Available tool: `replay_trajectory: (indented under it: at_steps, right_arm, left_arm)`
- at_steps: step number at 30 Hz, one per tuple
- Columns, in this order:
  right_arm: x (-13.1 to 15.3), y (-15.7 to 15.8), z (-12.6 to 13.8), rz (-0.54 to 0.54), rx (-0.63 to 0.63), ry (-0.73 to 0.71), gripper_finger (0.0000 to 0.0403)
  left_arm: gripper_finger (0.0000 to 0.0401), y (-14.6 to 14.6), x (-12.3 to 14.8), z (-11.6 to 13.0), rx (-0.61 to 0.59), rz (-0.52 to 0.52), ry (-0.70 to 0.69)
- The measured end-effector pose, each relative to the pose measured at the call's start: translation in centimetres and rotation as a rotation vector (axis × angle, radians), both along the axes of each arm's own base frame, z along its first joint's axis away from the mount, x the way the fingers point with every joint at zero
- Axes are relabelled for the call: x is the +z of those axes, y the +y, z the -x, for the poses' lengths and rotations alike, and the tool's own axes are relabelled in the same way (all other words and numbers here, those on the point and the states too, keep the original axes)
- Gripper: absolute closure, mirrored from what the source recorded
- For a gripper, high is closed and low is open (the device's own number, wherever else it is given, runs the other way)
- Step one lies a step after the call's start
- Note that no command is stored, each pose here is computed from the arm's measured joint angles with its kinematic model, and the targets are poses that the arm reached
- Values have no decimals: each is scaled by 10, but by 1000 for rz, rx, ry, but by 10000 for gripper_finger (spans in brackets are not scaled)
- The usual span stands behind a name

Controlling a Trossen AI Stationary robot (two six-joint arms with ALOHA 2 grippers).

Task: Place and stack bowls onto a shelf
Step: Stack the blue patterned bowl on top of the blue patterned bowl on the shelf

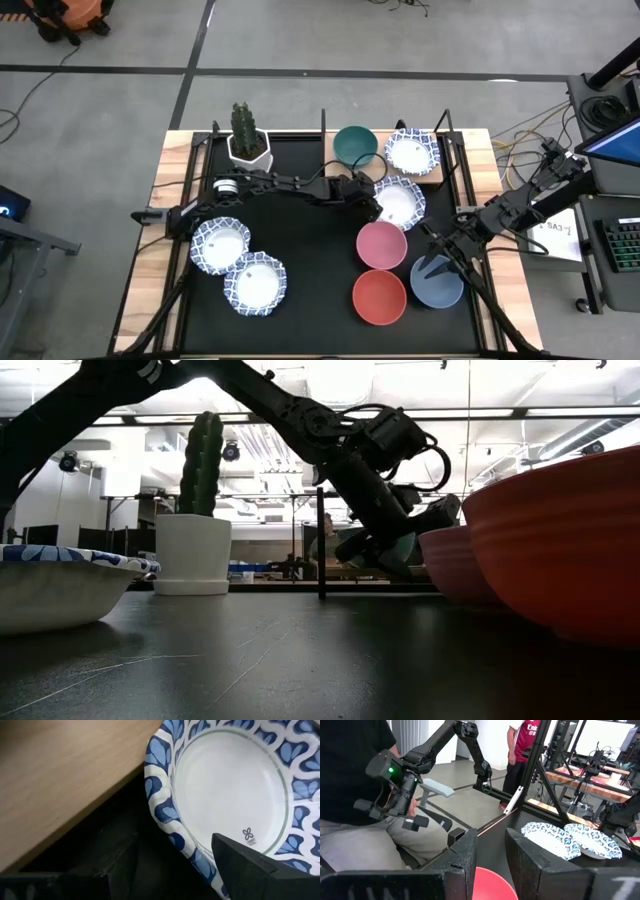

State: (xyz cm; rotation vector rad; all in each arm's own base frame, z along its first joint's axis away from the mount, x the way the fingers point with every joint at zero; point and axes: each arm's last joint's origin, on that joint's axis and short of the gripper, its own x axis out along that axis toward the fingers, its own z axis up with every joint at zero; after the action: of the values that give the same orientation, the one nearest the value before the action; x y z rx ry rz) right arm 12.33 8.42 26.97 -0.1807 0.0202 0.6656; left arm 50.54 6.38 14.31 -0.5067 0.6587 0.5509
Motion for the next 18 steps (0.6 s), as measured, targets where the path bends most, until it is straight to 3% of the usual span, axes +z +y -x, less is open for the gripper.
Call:
replay_trajectory:
  at_steps: [12, 18]
  right_arm:
    - [0, 0, 0, -2, 0, 2, 314]
    - [0, 0, 0, -2, 0, 2, 314]
  left_arm:
    - [171, 0, -4, 1, 8, 6, -22]
    - [210, 0, -3, -1, 11, -16, -42]
